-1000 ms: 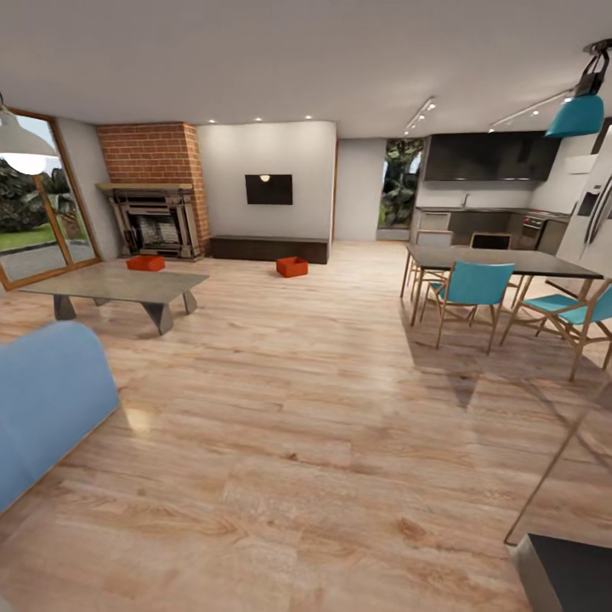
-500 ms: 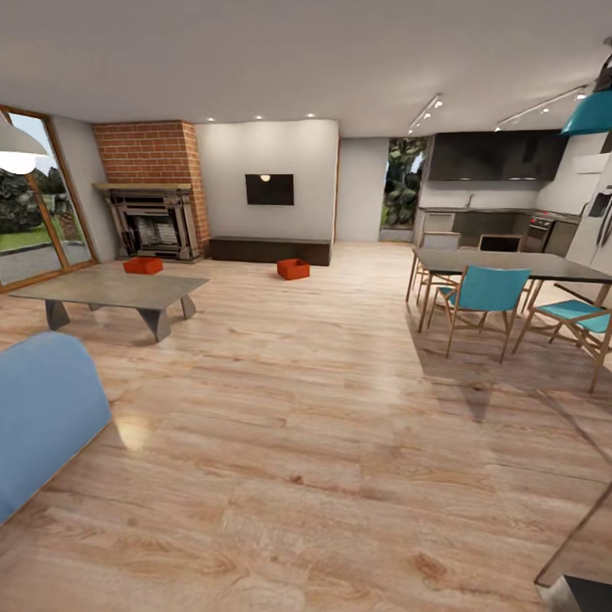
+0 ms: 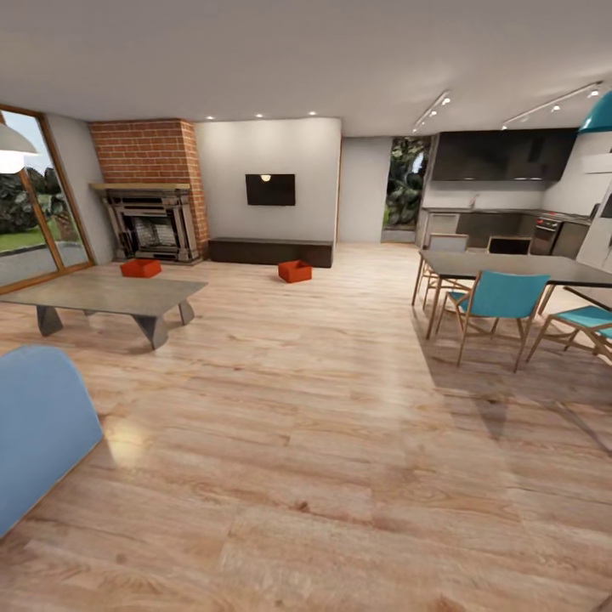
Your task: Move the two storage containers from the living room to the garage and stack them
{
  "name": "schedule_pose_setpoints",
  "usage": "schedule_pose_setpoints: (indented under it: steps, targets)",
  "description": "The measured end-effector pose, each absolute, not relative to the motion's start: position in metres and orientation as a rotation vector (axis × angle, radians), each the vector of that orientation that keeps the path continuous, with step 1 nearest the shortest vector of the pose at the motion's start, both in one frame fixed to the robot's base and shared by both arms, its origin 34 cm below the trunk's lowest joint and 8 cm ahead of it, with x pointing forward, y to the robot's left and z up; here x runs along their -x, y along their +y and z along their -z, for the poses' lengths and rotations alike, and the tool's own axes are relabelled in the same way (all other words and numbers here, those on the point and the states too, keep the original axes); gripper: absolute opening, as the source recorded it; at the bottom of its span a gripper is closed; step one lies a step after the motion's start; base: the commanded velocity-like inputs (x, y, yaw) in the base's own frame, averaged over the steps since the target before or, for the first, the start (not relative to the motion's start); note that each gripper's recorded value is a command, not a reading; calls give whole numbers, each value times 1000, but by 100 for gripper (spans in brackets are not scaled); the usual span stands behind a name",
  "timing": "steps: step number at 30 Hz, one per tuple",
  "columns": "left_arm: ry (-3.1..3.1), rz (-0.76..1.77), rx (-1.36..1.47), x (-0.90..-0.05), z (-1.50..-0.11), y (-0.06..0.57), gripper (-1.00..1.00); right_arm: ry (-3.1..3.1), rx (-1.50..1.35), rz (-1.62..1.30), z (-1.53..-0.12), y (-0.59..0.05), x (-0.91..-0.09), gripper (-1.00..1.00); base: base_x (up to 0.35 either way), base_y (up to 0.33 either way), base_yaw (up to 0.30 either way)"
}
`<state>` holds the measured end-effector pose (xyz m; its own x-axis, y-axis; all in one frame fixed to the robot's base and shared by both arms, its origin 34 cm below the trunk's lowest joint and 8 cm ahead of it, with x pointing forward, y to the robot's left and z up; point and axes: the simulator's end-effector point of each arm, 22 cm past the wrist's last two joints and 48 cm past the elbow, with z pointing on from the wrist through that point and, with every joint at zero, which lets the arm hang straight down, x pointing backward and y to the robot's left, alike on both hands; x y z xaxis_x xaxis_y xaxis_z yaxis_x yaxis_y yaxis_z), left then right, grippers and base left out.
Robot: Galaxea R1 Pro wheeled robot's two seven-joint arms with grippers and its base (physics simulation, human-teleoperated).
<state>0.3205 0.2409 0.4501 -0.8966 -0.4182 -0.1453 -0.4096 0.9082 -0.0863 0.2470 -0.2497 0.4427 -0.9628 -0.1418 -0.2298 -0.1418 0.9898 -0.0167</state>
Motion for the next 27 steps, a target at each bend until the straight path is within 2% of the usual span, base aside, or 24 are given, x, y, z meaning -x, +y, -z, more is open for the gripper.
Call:
schedule_pose_setpoints:
  steps: [27]
  targets:
    - [2910,80,636,-321,-450,241,100,2901,210,0,-443,-250,-247,100,342,85,0]
